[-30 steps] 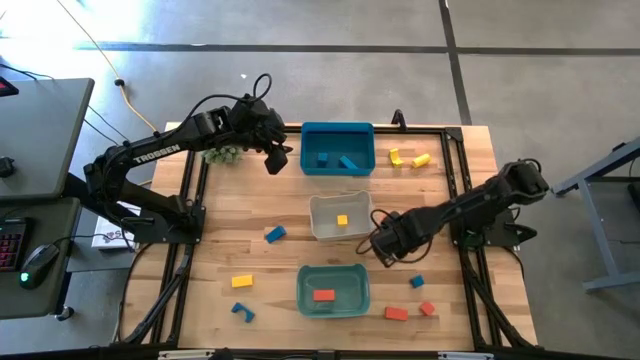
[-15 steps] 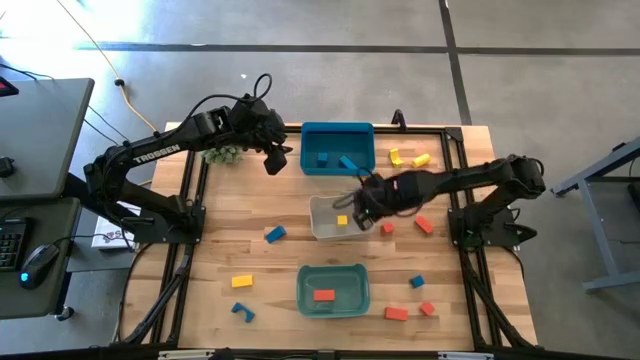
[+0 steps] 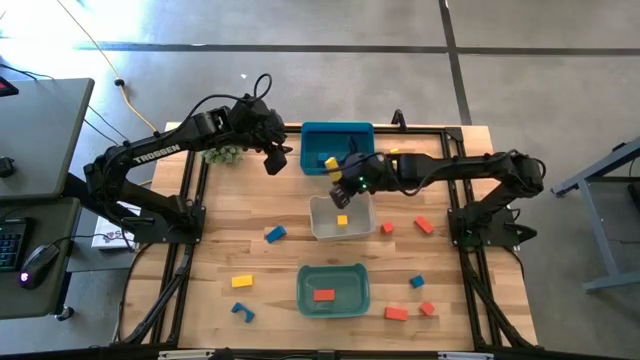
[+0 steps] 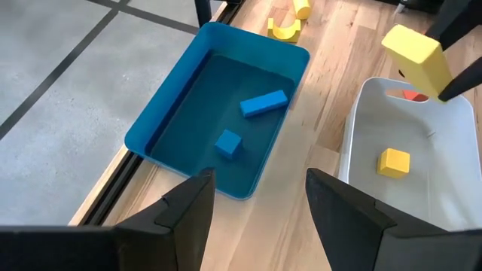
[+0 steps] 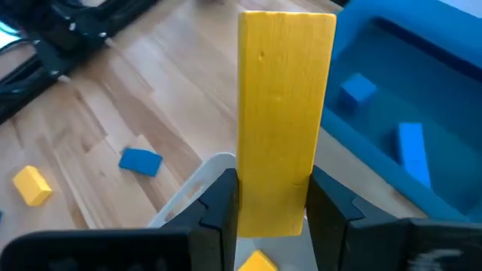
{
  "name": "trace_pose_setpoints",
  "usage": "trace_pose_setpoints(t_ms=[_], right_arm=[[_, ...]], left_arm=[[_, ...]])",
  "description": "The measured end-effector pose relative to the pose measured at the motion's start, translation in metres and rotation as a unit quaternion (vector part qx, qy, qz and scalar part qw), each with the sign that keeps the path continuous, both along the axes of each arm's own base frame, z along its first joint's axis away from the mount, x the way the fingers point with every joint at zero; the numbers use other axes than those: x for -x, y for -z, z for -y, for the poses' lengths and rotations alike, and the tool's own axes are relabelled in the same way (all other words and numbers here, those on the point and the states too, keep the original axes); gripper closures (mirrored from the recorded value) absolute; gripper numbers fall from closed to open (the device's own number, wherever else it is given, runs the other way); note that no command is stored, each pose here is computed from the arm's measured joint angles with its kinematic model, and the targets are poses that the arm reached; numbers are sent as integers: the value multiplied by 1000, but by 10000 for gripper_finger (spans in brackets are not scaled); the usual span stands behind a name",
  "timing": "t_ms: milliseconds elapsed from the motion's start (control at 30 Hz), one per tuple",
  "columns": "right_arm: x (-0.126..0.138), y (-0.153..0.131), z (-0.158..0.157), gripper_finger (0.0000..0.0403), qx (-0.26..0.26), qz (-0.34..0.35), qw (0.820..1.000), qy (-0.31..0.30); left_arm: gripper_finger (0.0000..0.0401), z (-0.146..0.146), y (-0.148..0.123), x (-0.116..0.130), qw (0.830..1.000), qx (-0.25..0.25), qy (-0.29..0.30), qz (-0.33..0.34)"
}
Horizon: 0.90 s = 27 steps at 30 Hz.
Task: Sort & place blocks by color
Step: Put the yellow block into the white bin
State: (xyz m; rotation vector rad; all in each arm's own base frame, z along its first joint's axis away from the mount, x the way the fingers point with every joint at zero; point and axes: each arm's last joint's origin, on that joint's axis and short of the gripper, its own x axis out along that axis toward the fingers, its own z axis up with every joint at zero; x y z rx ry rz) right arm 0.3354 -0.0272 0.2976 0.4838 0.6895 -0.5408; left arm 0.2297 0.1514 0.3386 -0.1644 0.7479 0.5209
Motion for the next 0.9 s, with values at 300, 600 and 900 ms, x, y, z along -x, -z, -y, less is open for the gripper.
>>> trace_pose_setpoints(t_ms=[300,600,900], right_arm=[[-9,28,-3,311,-36,-39,997,-54],[-19,70,-12,311,-110,-119,981,-102],[-20,98,-14,311,-155,-190,965,-90]], left_arm=[[204,0,0,0,1000,0,0,0],[204,0,0,0,1000,3,-2,1],[204,1,1,0,1000,7,-2,0]])
